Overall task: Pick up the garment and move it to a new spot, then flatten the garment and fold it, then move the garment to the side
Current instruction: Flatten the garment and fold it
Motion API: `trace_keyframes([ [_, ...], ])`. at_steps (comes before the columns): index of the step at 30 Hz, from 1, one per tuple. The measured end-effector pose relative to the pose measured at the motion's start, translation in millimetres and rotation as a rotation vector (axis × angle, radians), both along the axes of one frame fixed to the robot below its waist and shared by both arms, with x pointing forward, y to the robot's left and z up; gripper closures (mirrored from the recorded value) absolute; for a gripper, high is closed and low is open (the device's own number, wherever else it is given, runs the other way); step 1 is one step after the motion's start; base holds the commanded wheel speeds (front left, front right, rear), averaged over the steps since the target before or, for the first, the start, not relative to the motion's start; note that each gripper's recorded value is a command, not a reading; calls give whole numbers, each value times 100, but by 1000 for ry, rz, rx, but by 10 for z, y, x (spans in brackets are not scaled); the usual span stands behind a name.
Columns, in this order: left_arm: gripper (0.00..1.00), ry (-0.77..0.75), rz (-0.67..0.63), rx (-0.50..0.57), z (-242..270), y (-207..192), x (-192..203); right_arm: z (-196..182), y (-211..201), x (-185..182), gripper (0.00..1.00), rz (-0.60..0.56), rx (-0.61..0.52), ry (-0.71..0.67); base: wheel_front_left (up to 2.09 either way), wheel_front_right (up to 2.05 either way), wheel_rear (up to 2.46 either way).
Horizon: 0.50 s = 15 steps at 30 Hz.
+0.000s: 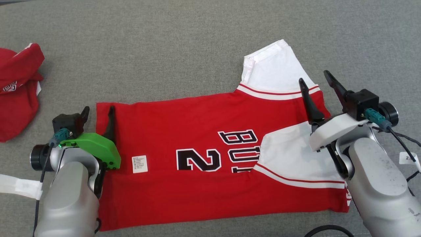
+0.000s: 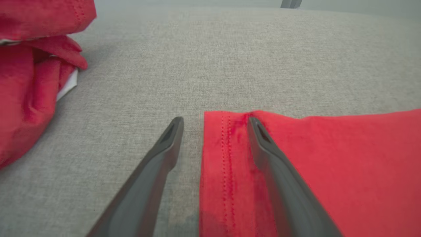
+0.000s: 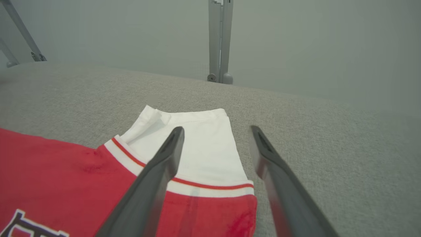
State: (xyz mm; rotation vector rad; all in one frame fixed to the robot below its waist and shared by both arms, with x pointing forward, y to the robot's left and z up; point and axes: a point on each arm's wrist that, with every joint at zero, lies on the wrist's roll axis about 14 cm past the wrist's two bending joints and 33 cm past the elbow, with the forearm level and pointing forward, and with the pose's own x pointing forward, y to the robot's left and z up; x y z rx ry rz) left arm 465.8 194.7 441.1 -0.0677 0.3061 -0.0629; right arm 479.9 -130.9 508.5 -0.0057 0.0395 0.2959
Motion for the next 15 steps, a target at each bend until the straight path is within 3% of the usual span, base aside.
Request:
trace_keyframes([
  [9, 0, 81, 15, -10, -235, 18, -9, 45, 85, 235, 0, 43, -30, -16, 0, 0, 0],
  [11, 14, 83, 4, -4, -247, -5, 9, -12, 72, 285, 0, 48, -43, 4, 0, 0, 0],
  [12, 27, 86, -3, -4, -258, -26, 16, -41, 71, 315, 0, 51, -49, 16, 0, 0, 0],
  [13, 47, 90, -8, -5, -270, -45, 23, -60, 77, 353, 0, 56, -60, 26, 0, 0, 0],
  [15, 65, 88, -18, -5, -269, -74, 58, -94, 71, 460, 0, 58, -77, 62, 0, 0, 0],
])
